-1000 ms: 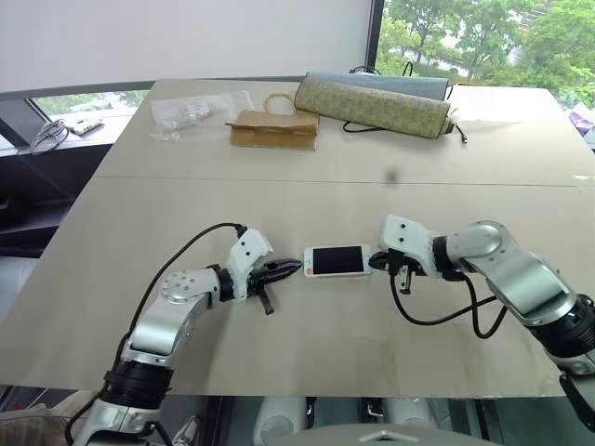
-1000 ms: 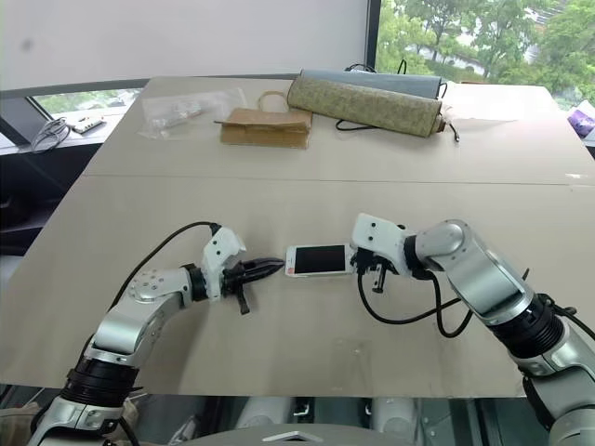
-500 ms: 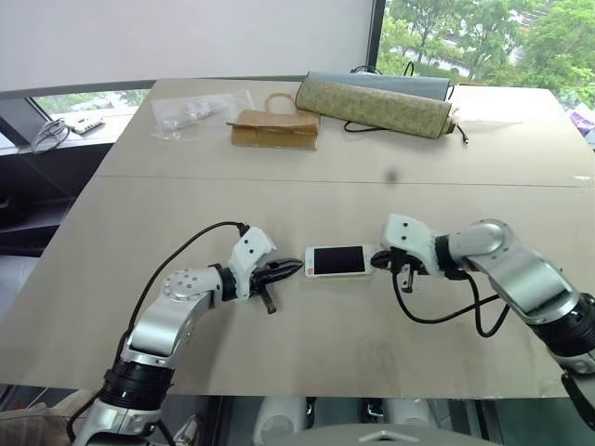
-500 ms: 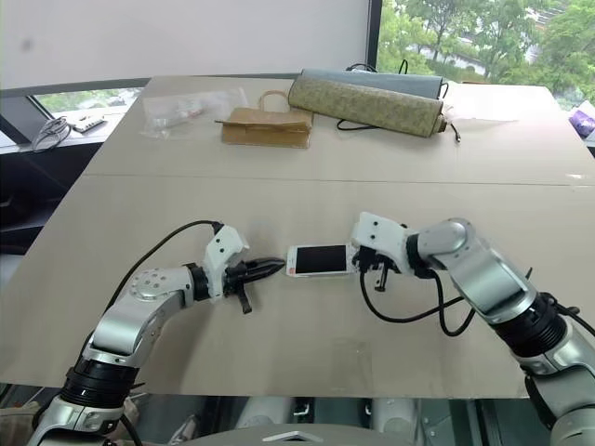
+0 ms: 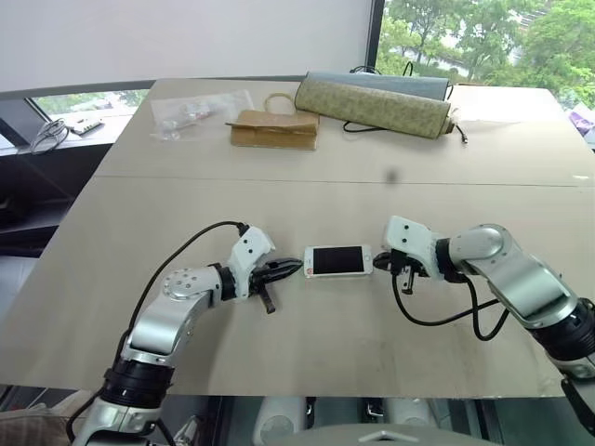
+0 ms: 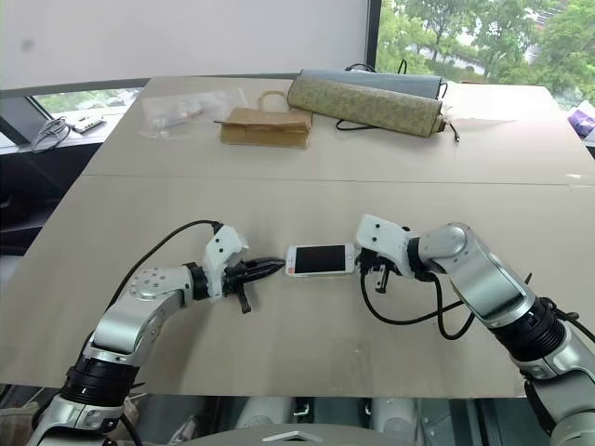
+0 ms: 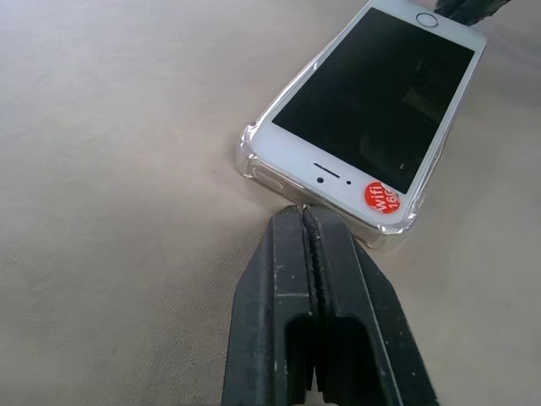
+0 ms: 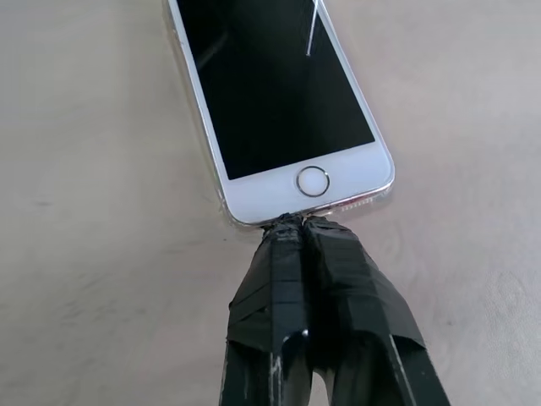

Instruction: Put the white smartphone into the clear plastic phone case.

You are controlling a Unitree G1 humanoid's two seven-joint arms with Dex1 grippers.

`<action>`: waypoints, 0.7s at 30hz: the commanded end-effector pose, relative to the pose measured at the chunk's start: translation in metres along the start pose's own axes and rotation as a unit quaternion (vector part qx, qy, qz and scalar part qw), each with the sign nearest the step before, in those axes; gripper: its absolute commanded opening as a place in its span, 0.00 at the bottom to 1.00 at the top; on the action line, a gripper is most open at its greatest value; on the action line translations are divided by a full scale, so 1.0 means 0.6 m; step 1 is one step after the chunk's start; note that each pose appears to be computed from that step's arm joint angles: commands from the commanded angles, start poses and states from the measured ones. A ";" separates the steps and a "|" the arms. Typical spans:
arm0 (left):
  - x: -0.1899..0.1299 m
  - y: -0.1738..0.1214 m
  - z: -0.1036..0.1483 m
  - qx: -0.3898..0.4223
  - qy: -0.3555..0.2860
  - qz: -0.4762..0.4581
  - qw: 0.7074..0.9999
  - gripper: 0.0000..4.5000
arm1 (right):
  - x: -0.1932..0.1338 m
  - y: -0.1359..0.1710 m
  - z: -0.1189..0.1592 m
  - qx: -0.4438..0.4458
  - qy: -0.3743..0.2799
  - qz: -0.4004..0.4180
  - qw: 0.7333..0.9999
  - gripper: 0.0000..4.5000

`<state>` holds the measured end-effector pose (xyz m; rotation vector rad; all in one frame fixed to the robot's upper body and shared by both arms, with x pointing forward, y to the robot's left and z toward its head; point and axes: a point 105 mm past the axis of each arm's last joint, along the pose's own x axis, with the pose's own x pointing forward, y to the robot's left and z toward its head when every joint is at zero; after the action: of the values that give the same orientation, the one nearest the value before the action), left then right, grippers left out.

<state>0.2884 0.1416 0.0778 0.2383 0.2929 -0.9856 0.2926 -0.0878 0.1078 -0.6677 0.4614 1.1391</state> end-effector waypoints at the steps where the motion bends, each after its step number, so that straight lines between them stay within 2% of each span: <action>1: 0.004 -0.003 0.002 0.009 0.001 -0.008 1.000 0.01 | 0.005 0.006 0.029 -0.029 -0.026 0.011 0.999 0.00; 12: 0.003 -0.005 0.005 0.000 -0.005 -0.004 1.000 0.01 | 0.016 0.015 0.038 -0.036 -0.034 0.024 0.998 0.00; 18: -0.025 0.036 0.023 -0.062 -0.050 0.045 0.996 0.01 | -0.014 -0.009 0.011 -0.012 -0.017 -0.017 1.000 0.00; 21: -0.032 0.039 0.043 -0.064 -0.077 0.037 0.994 0.01 | -0.030 -0.019 0.002 0.004 -0.022 -0.037 0.999 0.00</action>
<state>0.3006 0.1631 0.0922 0.0710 0.2733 -0.8769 0.2945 -0.0993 0.1056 -0.6432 0.4709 1.1033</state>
